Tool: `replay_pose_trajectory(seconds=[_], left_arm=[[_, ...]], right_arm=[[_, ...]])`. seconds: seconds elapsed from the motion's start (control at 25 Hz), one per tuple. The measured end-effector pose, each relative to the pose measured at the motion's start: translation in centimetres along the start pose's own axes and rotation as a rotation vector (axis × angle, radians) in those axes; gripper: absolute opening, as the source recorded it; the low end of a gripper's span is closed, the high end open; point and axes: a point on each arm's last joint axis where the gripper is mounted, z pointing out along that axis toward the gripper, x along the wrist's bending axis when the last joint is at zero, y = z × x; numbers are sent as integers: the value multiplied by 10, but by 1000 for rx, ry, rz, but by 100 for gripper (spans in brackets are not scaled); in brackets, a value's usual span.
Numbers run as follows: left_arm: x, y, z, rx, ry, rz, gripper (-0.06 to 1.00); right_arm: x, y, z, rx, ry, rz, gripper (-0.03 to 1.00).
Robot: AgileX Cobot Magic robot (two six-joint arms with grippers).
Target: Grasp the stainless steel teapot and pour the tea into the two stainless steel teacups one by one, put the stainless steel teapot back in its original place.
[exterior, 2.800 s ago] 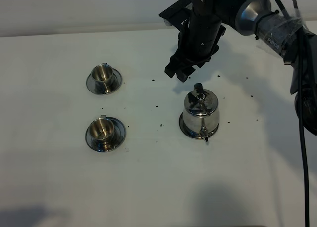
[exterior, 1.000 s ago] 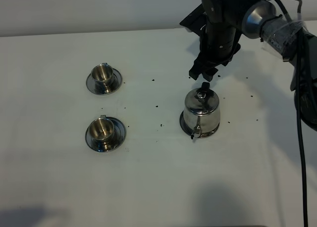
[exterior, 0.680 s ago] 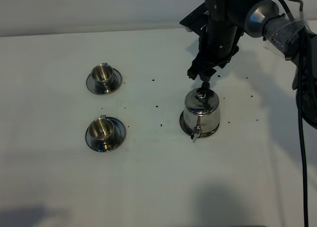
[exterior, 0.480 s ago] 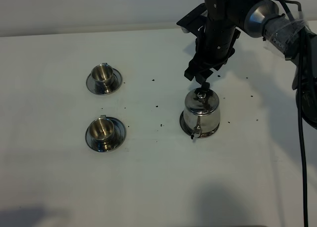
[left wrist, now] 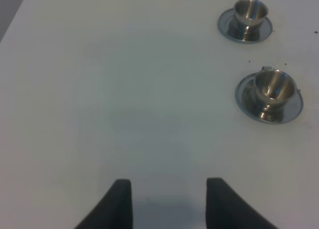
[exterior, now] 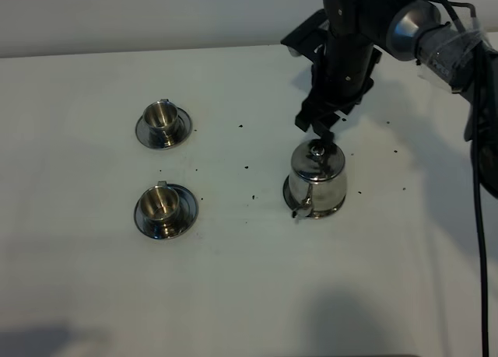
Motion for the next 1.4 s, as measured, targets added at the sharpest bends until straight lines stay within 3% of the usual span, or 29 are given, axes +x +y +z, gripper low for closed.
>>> replay_pose_trajectory(seconds=[0.36, 0.76, 1.4], left_arm=[[0, 0, 0, 0, 0, 0, 38], [0, 0, 0, 0, 0, 0, 38], [0, 0, 0, 0, 0, 0, 38]], right_arm=[[-5, -9, -12, 26, -62, 3, 53], [-20, -25, -5, 75, -57, 60, 53], [-18, -42, -5, 134, -63, 63, 53]])
